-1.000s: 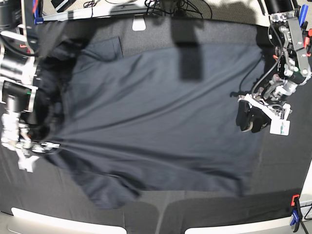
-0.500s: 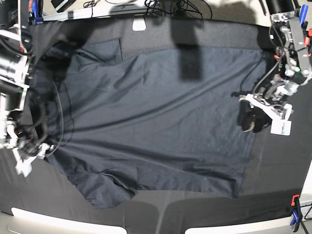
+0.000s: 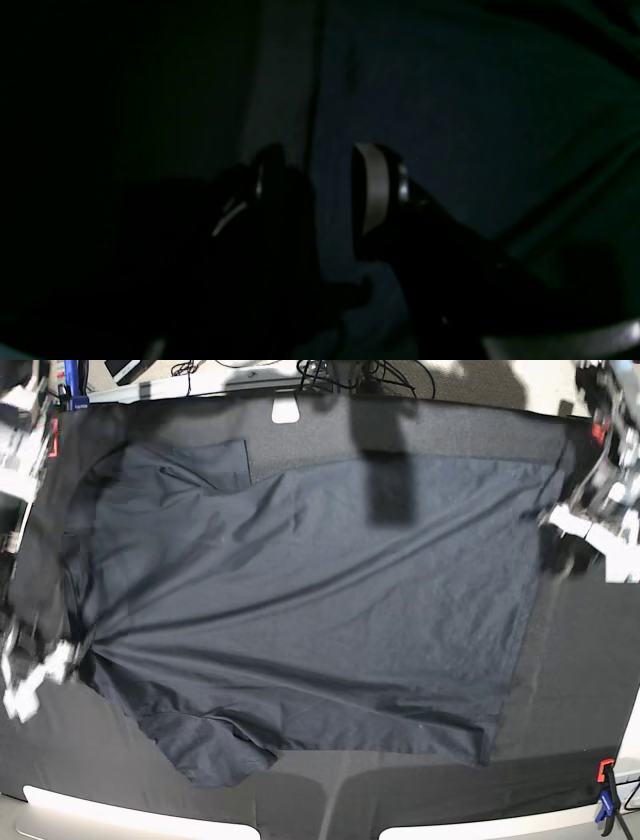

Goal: Layout the t-shirt on the table in an organized manner, then fold the t-shirt properly
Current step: 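Pull the shirt edges apart with both grippers, stretching it flat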

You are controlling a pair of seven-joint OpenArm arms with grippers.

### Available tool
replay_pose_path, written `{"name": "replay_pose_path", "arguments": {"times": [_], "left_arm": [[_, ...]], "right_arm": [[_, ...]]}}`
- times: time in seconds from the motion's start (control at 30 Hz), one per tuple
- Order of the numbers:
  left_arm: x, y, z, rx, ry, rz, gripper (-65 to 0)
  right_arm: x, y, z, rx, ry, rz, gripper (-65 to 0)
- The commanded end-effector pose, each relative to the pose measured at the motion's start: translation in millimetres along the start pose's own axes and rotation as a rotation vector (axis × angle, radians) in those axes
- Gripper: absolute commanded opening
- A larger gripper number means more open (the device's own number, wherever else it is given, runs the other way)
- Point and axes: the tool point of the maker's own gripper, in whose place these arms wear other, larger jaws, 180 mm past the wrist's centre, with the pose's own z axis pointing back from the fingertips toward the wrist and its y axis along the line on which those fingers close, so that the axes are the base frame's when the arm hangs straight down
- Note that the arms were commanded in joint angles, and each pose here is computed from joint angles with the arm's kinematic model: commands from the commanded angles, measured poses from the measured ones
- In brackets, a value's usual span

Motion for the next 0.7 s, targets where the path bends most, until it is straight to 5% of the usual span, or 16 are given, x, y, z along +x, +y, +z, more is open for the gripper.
{"name": "replay_pose_path", "arguments": {"times": [0.0,0.53,0.67], "left_arm": [[13.7,4.1,5.5,0.003,-0.046,-0.011,-44.7],[-68.2,30.2,60.5,0.102,0.195,-0.014,-40.2],[-68.3,13.2,64.5,0.011,0.169,0.017,-40.2]], "right_arm": [[23.8,-2.1,16.0,-0.001,-0.078,0.028,-36.4],[-31.3,39.6,80.4,-0.022,-0.192,0.032,-36.4],[-37.6,40.7,78.6,-0.019,-0.162,0.028,-36.4]]}}
